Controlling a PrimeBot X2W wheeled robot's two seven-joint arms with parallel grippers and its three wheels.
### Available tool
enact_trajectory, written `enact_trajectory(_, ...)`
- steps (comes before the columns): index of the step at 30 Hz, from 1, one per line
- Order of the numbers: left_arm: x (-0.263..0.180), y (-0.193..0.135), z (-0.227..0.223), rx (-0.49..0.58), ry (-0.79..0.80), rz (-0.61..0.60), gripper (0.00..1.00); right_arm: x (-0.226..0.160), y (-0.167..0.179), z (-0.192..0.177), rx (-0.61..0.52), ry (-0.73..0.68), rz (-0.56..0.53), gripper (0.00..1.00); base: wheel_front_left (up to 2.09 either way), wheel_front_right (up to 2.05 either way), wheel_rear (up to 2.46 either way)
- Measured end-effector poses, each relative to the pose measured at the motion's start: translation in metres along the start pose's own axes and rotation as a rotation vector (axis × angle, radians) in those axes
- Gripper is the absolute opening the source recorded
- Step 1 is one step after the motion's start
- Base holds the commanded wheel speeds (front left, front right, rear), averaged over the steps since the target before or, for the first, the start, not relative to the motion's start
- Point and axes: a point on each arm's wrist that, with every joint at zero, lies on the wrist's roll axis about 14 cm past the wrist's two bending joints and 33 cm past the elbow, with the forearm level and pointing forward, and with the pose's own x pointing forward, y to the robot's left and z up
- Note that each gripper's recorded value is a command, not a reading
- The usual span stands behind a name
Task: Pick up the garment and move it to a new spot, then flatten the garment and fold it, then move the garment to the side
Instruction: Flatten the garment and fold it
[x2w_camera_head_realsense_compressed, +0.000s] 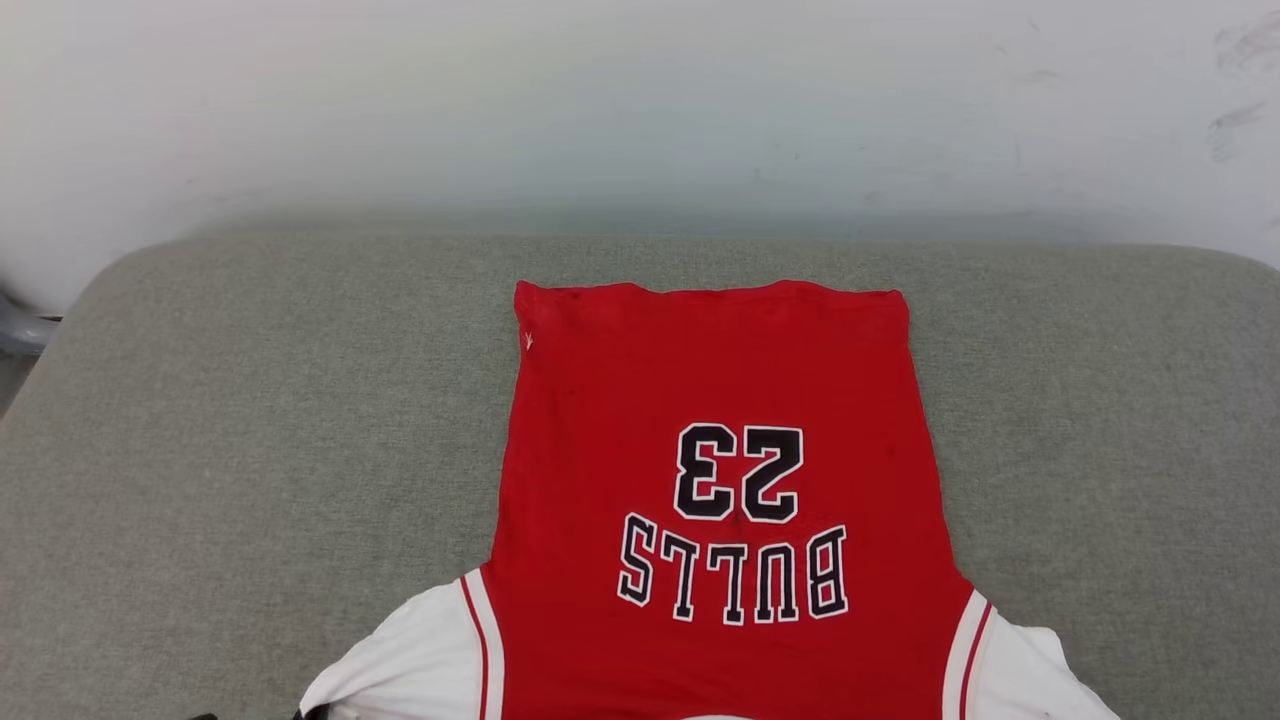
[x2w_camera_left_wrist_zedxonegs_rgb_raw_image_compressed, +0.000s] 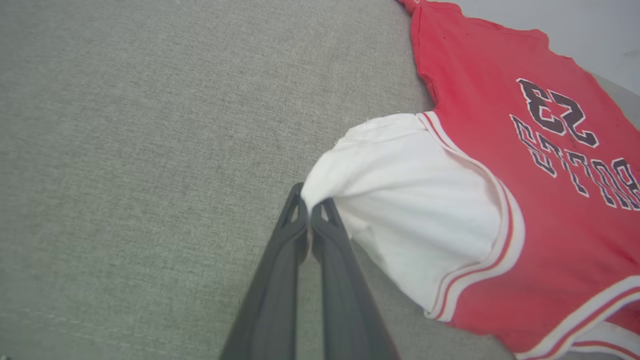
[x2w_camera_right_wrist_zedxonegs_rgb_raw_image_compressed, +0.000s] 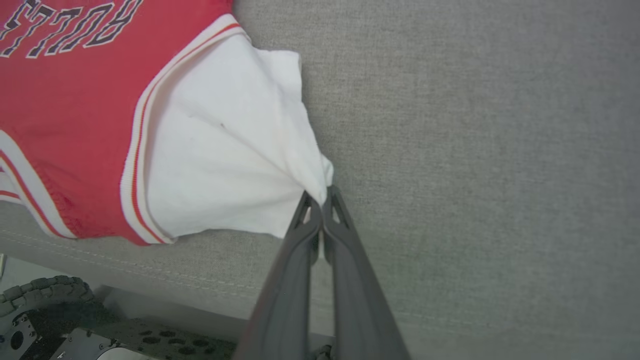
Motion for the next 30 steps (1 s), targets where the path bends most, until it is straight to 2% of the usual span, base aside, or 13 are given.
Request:
enact_trajectory(1, 0.000, -0.002, 0.000, -0.003, -0.002, -0.004, 0.00, 0.001, 0.001, 0.001, 0.008, -0.005, 0.001, 0.17, 0.00, 0.00, 0.00)
enact_trajectory(3, 0.001, -0.007, 0.000, -0.001, -0.007, -0.015, 0.00, 0.002, 0.003, 0.004, 0.006, -0.014, 0.004, 1.00, 0.00, 0.00, 0.00)
enact_trajectory(10, 0.004, -0.017, 0.004, 0.000, -0.023, -0.042, 0.00, 0.010, 0.009, 0.053, -0.021, -0.164, 0.013, 1.00, 0.00, 0.00, 0.00)
enact_trajectory(16, 0.009, -0.026, 0.012, -0.001, -0.051, -0.055, 0.00, 0.016, 0.004, 0.155, -0.126, -0.404, 0.014, 1.00, 0.00, 0.00, 0.00)
enact_trajectory(21, 0.024, -0.037, 0.027, 0.005, -0.097, -0.078, 0.00, 0.035, 0.020, 0.239, -0.213, -0.534, 0.060, 1.00, 0.00, 0.00, 0.00)
enact_trajectory(26, 0.038, -0.042, 0.033, -0.004, -0.119, -0.076, 0.00, 0.073, 0.045, 0.290, -0.283, -0.535, 0.122, 1.00, 0.00, 0.00, 0.00)
enact_trajectory(30, 0.045, -0.038, 0.033, -0.011, -0.125, -0.050, 0.00, 0.121, 0.060, 0.291, -0.332, -0.369, 0.150, 1.00, 0.00, 0.00, 0.00)
